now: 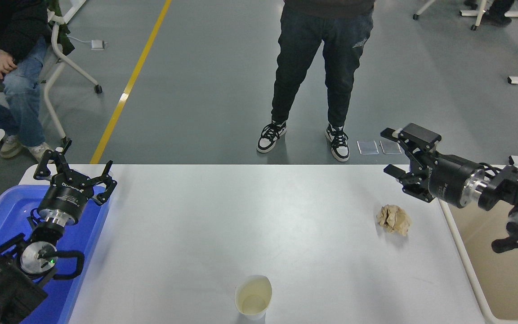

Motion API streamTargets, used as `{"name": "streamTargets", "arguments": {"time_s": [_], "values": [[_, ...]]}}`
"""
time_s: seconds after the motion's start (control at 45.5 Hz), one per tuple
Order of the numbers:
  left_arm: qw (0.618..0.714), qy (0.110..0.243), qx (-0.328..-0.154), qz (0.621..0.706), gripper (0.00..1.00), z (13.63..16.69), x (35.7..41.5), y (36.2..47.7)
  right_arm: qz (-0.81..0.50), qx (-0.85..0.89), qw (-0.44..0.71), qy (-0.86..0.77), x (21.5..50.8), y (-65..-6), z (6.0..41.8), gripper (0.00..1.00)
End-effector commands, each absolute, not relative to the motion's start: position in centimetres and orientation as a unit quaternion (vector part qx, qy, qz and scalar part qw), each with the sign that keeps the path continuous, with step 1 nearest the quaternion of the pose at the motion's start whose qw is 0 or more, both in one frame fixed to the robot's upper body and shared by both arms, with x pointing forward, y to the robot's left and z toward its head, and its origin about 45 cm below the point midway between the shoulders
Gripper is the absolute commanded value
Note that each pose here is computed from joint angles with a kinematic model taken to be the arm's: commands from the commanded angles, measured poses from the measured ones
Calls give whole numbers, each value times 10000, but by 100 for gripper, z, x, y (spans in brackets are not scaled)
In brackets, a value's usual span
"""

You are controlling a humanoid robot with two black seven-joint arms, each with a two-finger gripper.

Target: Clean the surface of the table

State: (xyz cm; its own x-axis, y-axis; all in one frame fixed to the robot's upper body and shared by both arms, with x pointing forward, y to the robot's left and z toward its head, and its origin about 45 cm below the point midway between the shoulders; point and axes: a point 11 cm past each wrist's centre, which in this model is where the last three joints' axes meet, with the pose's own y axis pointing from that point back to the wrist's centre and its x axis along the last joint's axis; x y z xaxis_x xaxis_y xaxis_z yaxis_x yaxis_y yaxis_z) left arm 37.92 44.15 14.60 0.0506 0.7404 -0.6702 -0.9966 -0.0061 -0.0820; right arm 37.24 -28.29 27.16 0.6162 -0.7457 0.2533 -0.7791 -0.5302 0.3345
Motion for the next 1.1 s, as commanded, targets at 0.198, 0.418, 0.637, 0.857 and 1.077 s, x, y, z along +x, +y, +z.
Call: {"name": "streamTargets", "arguments": {"time_s": [0.198, 0.418, 0.637, 0.857, 1.077], "values": [[6675, 2264, -2833, 6503, 100, 1462, 3792, 4415, 2437, 8841, 3488, -1931, 3639, -1754, 3071, 100], [6675, 2264, -2832, 6503, 100, 1462, 3792, 4415, 3146, 8558, 4065, -582, 3475, -1237, 2984, 100], [6672, 2264, -2829, 6509, 100, 1461, 3792, 4416, 3542, 8147, 4576, 374, 3298, -1044, 2733, 100], [6675, 2264, -2832, 6503, 100, 1462, 3792, 4415, 3887, 7678, 4893, 1415, 3105, -725, 2562, 100], [6672, 2264, -2829, 6509, 100, 1461, 3792, 4416, 4002, 7442, 5021, 1843, 3032, -429, 2196, 100]]}}
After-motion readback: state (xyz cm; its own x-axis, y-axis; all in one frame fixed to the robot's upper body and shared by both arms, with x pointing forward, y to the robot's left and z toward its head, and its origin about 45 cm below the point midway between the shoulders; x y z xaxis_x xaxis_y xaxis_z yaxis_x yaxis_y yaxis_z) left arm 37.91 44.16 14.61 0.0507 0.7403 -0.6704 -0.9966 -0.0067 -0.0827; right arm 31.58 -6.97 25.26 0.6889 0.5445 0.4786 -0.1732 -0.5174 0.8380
